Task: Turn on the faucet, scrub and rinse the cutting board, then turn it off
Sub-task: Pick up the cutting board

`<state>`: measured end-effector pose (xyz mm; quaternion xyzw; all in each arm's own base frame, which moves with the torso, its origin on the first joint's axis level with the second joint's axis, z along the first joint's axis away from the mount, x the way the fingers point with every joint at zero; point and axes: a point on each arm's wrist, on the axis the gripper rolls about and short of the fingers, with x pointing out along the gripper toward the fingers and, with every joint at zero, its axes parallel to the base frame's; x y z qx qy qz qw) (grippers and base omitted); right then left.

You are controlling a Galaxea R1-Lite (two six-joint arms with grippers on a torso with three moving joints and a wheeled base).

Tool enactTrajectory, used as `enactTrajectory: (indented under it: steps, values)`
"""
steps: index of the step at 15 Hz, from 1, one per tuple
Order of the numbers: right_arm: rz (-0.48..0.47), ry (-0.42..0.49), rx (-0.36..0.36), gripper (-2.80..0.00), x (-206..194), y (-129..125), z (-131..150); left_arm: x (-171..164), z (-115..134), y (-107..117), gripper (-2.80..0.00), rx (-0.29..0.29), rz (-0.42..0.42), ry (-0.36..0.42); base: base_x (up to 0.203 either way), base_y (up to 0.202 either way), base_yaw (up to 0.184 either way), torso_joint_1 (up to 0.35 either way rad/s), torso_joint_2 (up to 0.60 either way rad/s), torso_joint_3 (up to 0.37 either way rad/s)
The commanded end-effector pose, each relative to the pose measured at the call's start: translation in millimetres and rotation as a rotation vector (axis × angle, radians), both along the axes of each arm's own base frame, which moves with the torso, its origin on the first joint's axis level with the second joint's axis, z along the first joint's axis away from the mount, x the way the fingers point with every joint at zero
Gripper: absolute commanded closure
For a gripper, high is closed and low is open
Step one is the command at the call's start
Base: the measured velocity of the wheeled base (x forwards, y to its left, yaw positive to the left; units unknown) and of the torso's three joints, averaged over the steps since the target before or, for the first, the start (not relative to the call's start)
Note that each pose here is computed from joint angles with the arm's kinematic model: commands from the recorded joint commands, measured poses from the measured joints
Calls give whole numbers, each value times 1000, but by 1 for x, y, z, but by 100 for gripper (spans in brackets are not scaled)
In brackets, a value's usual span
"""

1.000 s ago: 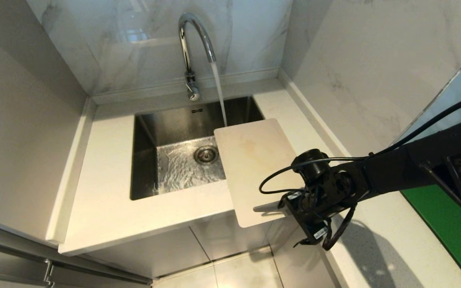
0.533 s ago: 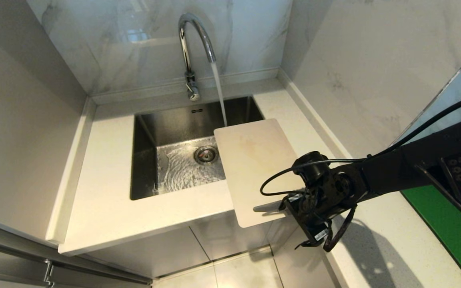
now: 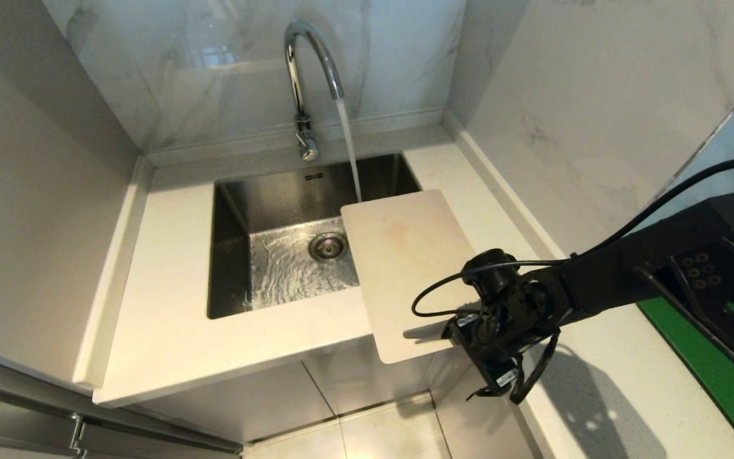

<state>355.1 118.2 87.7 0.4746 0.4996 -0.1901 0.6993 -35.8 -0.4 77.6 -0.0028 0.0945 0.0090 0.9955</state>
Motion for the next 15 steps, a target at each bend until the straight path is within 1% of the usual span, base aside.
enactTrajectory:
  steps: [1, 5, 8, 15]
  values:
    - [-7, 27, -5, -280, 3, 0, -10, 0, 0, 0, 0, 0, 1, -1, 0, 0, 0, 0, 0, 0]
    - [-16, 39, -11, -280, 9, -3, -20, 0, 0, 0, 0, 0, 1, 0, 0, 0, 0, 0, 0, 0]
    - [-14, 34, -11, -280, 12, -2, -20, 0, 0, 0, 0, 0, 2, 0, 0, 0, 0, 0, 0, 0]
    - [-17, 44, -34, -280, 13, -2, -22, 0, 0, 0, 0, 0, 1, 1, 0, 0, 0, 0, 0, 0]
